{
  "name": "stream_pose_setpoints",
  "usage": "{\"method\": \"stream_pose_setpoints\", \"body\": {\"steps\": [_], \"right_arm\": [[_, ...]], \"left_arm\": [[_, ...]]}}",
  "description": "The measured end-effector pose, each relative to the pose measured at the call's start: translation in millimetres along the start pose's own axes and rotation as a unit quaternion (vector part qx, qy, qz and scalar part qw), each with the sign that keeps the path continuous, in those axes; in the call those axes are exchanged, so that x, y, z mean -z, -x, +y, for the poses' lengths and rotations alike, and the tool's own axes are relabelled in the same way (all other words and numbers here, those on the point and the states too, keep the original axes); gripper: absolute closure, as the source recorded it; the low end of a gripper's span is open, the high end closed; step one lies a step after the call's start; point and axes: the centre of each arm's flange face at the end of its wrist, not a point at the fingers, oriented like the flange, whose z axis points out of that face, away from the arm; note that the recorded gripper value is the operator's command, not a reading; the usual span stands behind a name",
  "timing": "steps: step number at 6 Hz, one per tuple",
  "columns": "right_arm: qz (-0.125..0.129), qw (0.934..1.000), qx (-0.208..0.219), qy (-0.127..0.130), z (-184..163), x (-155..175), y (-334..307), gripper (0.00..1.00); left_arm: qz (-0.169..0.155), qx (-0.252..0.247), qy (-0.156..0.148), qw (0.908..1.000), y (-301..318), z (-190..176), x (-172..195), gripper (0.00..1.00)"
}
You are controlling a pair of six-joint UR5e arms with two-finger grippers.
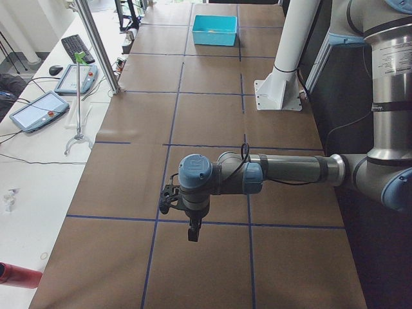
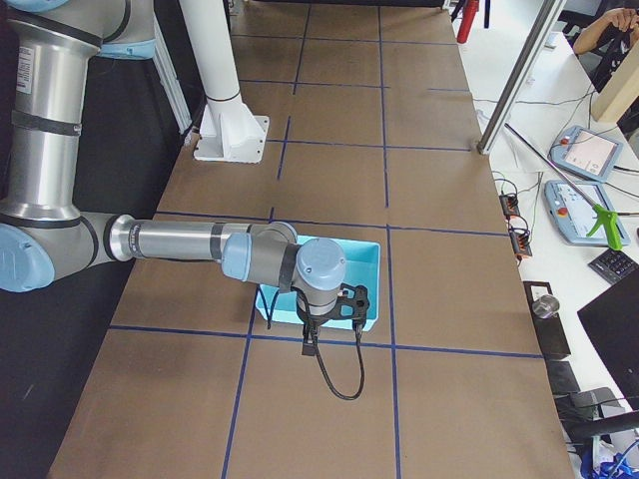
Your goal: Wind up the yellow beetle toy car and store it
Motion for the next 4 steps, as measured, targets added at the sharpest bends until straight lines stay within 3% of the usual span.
{"method": "stream_pose_setpoints", "body": {"steps": [4], "right_arm": [[0.000, 1.0000, 0.000, 0.000, -0.2, -0.2, 0.1, 0.00]], "left_arm": [[0.000, -0.003, -0.003, 1.0000, -3.0, -1.6, 3.6, 0.00]]}}
